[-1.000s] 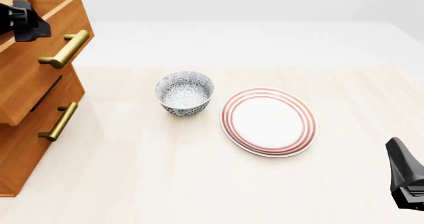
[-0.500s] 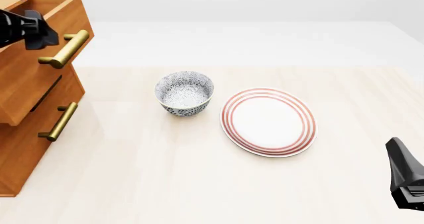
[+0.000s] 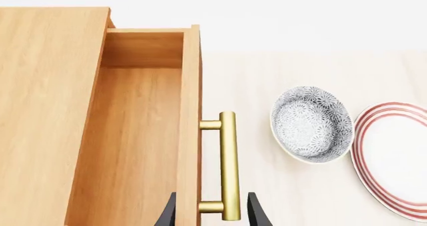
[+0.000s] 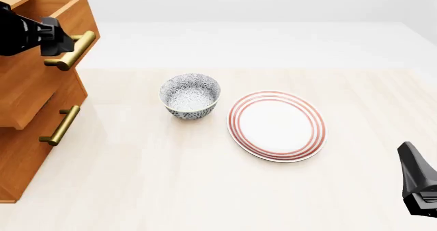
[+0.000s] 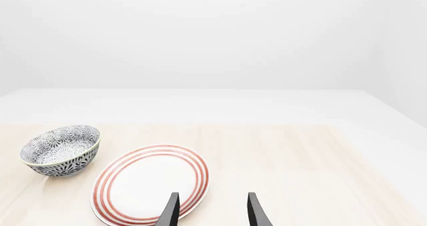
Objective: Open the top drawer of the cabinet.
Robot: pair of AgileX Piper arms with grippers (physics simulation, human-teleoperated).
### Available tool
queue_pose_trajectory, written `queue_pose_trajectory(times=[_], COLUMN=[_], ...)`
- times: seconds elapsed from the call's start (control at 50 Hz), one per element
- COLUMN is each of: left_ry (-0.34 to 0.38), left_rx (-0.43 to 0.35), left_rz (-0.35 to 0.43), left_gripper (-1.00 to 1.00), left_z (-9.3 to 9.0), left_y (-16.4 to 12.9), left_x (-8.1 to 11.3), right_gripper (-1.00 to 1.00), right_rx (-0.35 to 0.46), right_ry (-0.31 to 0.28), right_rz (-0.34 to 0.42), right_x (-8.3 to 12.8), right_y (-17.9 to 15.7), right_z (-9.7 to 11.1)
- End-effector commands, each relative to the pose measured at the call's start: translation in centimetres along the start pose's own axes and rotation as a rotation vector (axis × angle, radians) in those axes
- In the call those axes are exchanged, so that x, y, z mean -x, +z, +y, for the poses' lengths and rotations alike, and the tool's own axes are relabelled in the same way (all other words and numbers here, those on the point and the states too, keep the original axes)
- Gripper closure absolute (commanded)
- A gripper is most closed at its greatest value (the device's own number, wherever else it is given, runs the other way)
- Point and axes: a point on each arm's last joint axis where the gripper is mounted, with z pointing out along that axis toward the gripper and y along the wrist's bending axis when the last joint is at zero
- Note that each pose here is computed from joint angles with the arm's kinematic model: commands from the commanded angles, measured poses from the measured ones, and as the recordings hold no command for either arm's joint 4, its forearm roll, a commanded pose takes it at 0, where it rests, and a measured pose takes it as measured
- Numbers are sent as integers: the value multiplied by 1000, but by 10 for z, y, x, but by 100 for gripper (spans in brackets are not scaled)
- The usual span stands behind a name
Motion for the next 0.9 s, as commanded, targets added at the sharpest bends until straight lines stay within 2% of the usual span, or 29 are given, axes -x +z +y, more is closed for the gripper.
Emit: queue_pose_trajectory(times=[0.02,0.48,0.76,0.8,0.9], left_ry=[28,65,81,86,85], left_rx=[-39,-116,-140,-171,-174], left_rz=[24,45,54,58,61], left_gripper=[-100,-100,-100,-100,-100], left_z=[-12,-38,-46,-57,-58], left_y=[3,9,7,8,8], left_x=[-2,-3,-4,-5,-6], right_gripper=[-100,-100,-100,-100,-100], right_rx=[0,0,0,0,0], right_ry=[1,1,1,1,1], right_rz=[0,0,0,0,0], right_x=[0,0,0,0,0], right_y=[0,0,0,0,0], right_z=[0,0,0,0,0])
